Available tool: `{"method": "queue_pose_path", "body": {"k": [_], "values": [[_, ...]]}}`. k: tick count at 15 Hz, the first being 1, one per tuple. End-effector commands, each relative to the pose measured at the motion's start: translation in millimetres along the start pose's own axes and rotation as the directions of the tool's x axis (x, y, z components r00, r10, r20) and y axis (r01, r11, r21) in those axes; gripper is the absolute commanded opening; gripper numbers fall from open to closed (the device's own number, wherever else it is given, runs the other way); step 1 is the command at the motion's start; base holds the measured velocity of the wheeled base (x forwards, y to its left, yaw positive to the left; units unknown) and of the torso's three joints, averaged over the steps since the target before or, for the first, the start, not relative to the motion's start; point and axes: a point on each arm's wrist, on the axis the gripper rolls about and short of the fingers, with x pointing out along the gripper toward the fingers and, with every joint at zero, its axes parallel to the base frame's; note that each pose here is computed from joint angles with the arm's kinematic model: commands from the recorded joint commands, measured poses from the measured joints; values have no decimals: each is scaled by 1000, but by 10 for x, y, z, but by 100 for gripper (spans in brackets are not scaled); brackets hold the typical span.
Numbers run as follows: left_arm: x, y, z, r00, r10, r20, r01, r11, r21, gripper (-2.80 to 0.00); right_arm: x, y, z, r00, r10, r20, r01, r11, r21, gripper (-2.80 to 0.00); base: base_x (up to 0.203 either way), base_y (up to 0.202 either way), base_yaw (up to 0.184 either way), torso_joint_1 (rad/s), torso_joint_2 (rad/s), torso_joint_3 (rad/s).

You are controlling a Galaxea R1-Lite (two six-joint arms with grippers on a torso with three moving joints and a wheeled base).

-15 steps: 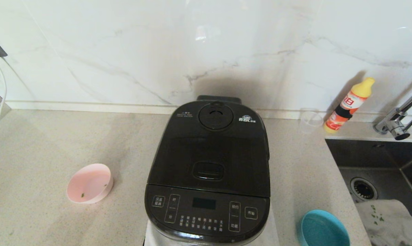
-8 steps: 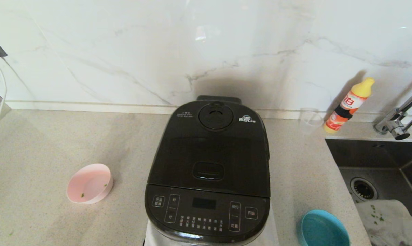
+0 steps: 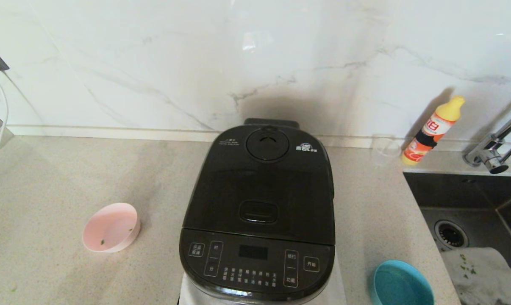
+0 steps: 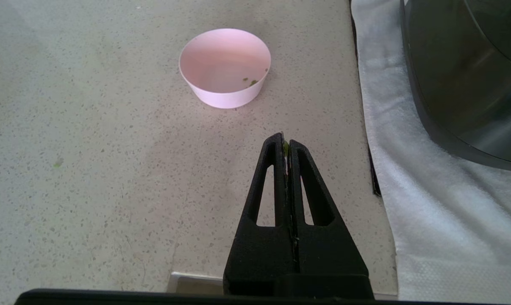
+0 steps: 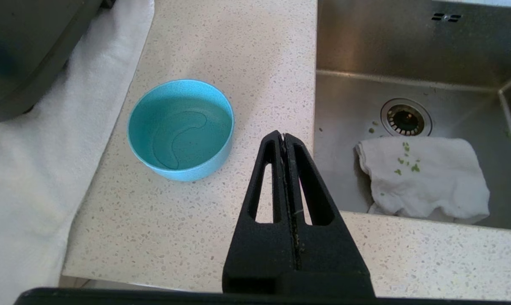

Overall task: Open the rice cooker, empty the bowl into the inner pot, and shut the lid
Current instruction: Press the start button

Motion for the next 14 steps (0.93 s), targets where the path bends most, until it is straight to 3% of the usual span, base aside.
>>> {"method": "queue_pose_path", "body": {"k": [1, 2, 4, 5, 6, 9, 14], "values": [[1, 0, 1, 1000, 1, -2, -1, 1000, 0, -280, 7, 1, -12, 1000, 4, -4, -4, 999, -36, -280, 0, 0, 0, 0, 0, 0], [3, 0, -1, 1000, 0, -3, 0, 1000, 0, -280, 5, 1, -14, 1000, 5, -7, -6, 997, -71, -280, 0, 0, 0, 0, 0, 0], [2, 0, -1, 1000, 0, -3, 0, 1000, 0, -280, -13, 1, 35, 1000, 1, 14, -1, 998, -67, -280, 0, 0, 0, 0, 0, 0], [3, 0, -2, 1000, -1, -4, 1, 1000, 0, -280, -56, 0, 188, 999, -4, 46, 7, 998, -66, -280, 0, 0, 0, 0, 0, 0], [3, 0, -2, 1000, 1, -4, -1, 1000, 0, -280, -112, 2, 427, 997, -3, 81, 8, 998, -57, -280, 0, 0, 0, 0, 0, 0], [3, 0, -2, 1000, 1, -4, -1, 1000, 0, -280, -37, 24, 1188, 996, 59, 61, -58, 998, -27, -280, 0, 0, 0, 0, 0, 0], [3, 0, -2, 1000, 1, -4, -1, 1000, 0, -280, 862, 81, 2139, 973, 192, -126, -190, 981, 23, -280, 0, 0, 0, 0, 0, 0]]}}
